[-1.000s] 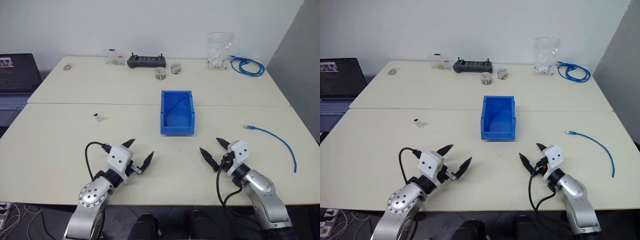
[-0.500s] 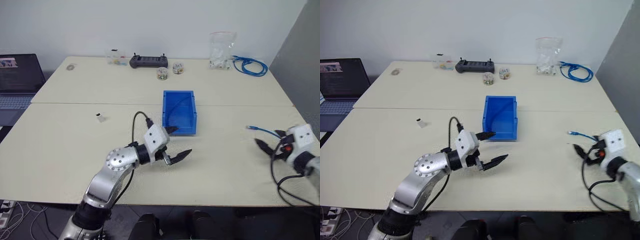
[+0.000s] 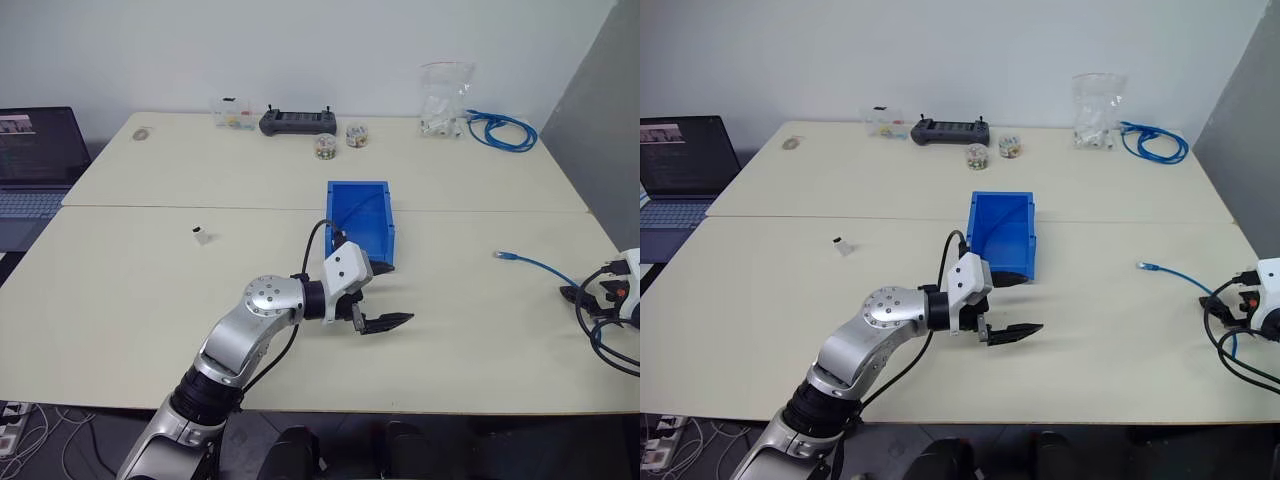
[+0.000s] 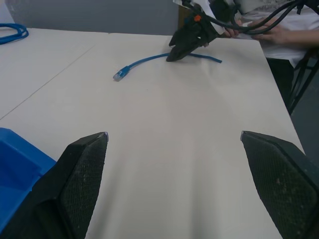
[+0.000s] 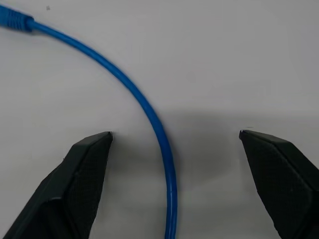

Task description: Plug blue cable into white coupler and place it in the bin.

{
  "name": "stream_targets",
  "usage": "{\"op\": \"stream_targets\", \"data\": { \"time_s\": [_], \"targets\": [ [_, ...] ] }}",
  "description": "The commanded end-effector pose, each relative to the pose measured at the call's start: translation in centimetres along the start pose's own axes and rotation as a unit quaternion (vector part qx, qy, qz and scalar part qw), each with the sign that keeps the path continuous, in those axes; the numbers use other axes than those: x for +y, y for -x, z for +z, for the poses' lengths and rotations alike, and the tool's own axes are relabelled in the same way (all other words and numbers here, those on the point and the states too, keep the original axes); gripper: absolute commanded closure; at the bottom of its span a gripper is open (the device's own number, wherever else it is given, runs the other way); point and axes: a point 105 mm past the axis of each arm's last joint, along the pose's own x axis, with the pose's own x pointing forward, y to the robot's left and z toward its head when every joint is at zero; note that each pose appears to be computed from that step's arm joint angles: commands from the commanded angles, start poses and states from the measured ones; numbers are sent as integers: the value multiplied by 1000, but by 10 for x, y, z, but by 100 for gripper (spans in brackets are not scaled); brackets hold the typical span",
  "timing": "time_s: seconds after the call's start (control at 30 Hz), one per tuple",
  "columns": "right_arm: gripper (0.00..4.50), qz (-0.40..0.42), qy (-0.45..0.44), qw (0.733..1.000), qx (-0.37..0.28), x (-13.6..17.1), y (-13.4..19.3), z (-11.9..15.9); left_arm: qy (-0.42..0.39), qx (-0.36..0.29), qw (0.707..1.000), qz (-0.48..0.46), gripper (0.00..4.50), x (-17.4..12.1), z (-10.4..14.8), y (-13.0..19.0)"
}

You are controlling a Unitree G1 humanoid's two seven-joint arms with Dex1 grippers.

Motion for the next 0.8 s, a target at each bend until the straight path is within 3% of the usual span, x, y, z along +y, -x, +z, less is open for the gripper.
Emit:
{"op": "stream_targets", "data": {
  "time_s": [0.03,0.3,0.47,0.63,0.73,0.8],
  "targets": [
    [119,-5,-3,1000,13,-8,4,-1,-2,-5,1000,-24,0,-6,6,-3],
    [324,12,-32,999,36,-8,7,-8,-7,5,999,-34,0,-8,2,-2],
    [450,30,-8,1000,1,0,8,8,-9,7,999,-31,0,-9,-1,-2],
    [450,76,37,995,-48,18,18,41,-12,29,999,-7,0,-4,-13,12],
    [450,160,80,979,-99,50,40,75,0,56,998,31,0,3,-28,38],
    [450,214,116,966,-92,72,53,79,14,73,996,51,0,4,-37,55]
  ]
}}
